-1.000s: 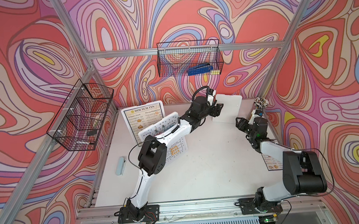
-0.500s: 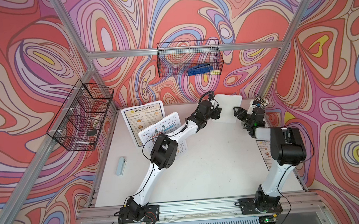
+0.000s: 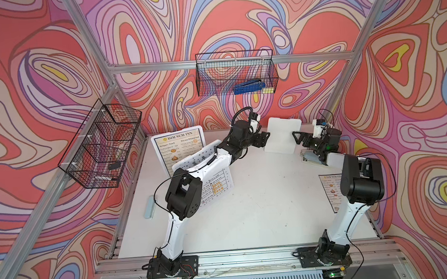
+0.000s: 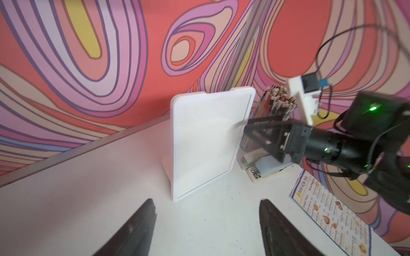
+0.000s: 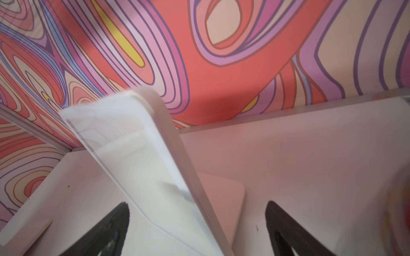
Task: Insert the menus into the narrow rack
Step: Move the narrow rack to the center of the board.
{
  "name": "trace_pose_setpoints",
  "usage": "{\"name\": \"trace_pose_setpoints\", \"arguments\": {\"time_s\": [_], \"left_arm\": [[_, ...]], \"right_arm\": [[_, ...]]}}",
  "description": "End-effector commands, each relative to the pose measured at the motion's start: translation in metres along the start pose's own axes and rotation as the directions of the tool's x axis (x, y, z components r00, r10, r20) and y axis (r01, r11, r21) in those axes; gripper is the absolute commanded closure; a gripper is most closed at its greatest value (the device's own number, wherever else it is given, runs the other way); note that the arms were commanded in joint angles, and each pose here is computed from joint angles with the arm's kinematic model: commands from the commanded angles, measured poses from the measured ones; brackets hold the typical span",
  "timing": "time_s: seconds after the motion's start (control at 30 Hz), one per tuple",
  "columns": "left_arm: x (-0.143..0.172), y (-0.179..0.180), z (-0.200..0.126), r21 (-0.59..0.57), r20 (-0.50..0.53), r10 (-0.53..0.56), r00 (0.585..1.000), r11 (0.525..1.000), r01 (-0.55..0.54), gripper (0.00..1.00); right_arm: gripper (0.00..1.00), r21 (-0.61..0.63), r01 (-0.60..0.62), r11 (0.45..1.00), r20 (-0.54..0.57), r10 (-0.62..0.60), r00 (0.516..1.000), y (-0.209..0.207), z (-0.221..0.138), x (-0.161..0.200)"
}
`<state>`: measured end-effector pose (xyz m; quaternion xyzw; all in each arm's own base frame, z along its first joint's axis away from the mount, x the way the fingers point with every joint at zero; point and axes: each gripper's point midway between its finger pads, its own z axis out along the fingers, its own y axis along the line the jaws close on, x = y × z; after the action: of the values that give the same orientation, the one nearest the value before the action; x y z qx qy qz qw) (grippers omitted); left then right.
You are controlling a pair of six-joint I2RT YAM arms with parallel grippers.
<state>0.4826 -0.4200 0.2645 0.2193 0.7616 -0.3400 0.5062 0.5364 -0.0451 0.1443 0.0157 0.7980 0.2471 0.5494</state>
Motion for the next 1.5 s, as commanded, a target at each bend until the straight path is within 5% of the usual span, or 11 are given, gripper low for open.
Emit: {"name": "trace_pose_setpoints", "arguments": {"time_s": [0.0,0.1,0.3,0.8,1.07,1.47], "left_arm": [[0.004,-0.016,-0.009,0.067,-0.018,0.008,1.0,0.998,-0.007,0.25],[0.001,-0.019,-0.012,0.079,-0.018,0.011,1.0,0.997,-0.009,0.25],[0.001,-0.017,-0.015,0.066,-0.015,0.025,1.0,0.998,-0.024,0.25],[-0.004,-0.016,-0.035,0.03,0.007,0.056,0.998,0.998,-0.056,0.25],[-0.014,-0.026,-0.066,0.043,0.037,0.061,0.997,0.997,-0.063,0.25],[-0.029,-0.047,-0.121,0.081,0.064,0.064,0.996,0.994,-0.07,0.25]], "right_arm": [[0.11,-0.142,0.068,0.988,-0.033,-0.074,0.997,0.015,0.005,0.004],[0.19,-0.238,0.026,0.971,-0.08,-0.047,0.996,0.02,0.018,0.007],[0.22,-0.21,0.045,0.977,-0.088,-0.064,0.994,0.01,0.026,0.009],[0.56,-0.39,-0.095,0.916,-0.166,0.031,0.986,0.031,0.034,0.026],[0.83,-0.466,-0.131,0.875,-0.21,0.034,0.977,0.052,0.031,0.036],[0.95,-0.536,-0.092,0.839,-0.336,-0.112,0.935,0.128,0.014,0.083]]}}
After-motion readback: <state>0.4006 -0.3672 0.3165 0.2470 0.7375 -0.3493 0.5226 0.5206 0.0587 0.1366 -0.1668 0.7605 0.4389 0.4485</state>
